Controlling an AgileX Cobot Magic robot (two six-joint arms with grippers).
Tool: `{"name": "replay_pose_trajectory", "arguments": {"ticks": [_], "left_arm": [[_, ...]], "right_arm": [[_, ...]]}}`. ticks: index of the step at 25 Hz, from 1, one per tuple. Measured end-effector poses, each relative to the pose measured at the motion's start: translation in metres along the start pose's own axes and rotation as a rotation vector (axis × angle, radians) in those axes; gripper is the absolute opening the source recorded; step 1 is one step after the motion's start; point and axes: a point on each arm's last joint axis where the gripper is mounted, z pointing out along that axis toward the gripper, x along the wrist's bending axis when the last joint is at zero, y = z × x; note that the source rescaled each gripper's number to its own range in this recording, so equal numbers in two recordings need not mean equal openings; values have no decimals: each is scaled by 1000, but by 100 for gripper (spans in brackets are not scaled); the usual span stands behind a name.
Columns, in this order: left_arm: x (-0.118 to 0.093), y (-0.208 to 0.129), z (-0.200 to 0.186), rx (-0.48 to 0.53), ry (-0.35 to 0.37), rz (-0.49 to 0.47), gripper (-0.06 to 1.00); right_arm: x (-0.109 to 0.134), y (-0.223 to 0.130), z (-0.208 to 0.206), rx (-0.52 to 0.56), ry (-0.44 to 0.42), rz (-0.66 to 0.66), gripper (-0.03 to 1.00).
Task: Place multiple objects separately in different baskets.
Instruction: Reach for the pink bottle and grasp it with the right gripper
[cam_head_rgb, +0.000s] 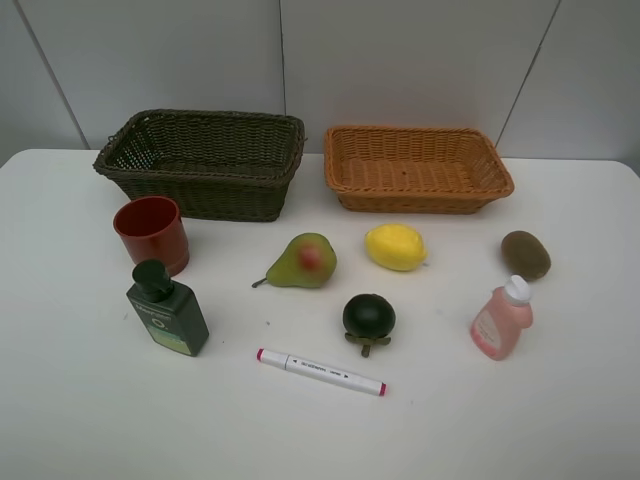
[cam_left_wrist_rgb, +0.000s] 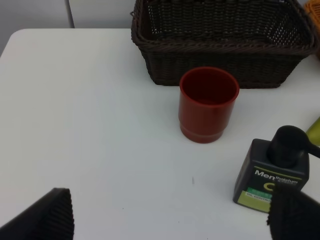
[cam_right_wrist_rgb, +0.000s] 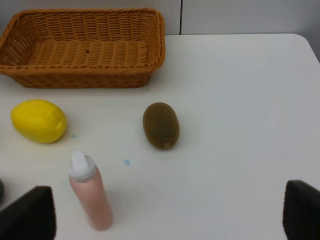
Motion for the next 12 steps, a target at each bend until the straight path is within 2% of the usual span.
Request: {"name": "replay_pose_trajectory", "arguments": {"ticks": [12], "left_arm": [[0,0,0,0,0,0,100]], "right_arm": [[0,0,0,0,0,0,99]]}}
